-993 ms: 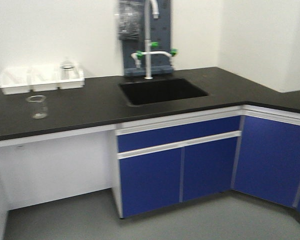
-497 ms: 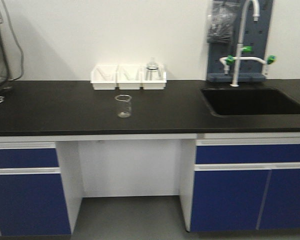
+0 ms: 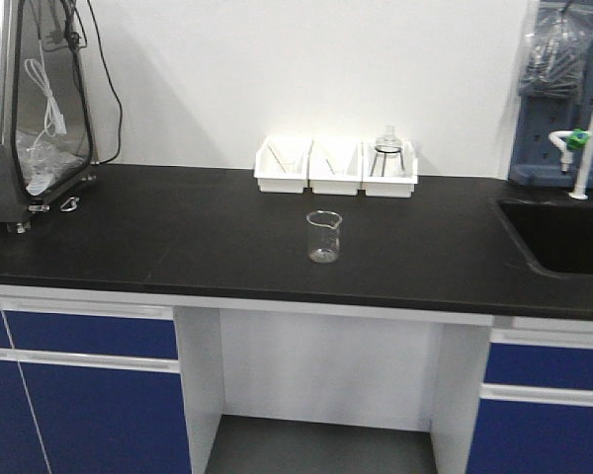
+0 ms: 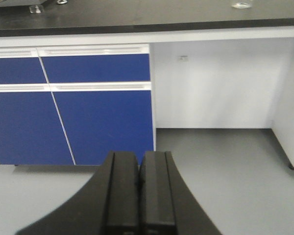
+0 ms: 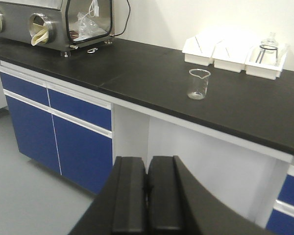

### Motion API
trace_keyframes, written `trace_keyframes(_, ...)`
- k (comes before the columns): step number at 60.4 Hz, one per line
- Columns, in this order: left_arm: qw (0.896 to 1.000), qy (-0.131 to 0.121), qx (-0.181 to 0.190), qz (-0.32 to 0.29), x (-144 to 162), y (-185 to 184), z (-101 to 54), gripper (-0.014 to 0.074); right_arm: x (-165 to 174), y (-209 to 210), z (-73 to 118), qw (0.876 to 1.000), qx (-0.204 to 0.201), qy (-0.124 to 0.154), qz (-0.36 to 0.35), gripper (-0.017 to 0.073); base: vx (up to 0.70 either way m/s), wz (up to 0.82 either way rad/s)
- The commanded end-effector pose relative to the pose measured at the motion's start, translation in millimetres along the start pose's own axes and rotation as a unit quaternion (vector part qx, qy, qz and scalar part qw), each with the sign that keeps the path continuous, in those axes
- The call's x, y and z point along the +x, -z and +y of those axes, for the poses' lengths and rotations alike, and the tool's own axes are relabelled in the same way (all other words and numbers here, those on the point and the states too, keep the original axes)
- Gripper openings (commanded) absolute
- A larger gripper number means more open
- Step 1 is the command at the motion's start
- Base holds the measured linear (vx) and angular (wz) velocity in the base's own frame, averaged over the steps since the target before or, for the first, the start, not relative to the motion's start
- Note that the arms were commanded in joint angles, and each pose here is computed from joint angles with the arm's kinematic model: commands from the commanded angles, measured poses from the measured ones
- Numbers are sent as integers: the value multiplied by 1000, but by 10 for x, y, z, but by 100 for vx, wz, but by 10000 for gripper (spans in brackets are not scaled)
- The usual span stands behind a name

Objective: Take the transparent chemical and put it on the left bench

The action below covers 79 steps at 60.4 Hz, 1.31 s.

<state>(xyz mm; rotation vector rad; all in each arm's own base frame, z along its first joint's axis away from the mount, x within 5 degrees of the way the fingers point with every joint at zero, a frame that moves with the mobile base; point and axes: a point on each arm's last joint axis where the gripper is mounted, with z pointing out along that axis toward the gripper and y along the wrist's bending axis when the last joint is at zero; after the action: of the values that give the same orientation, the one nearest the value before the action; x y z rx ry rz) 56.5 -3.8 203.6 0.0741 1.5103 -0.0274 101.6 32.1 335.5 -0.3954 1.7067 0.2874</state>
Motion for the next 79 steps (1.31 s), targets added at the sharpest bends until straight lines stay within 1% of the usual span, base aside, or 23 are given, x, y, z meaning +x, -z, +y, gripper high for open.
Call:
trace_keyframes(1, 999, 4, -1, -41, -28, 13, 1, -3, -115, 20, -22, 999, 13, -9, -30, 10, 37, 18)
trace_keyframes(44, 999, 4, -1, -41, -28, 13, 1, -3, -116, 20, -22, 999, 13, -9, -30, 10, 44, 10)
trace_keyframes(79, 999, 4, -1, -41, -28, 13, 1, -3, -116, 21, -24, 999, 14, -9, -30, 10, 37, -17)
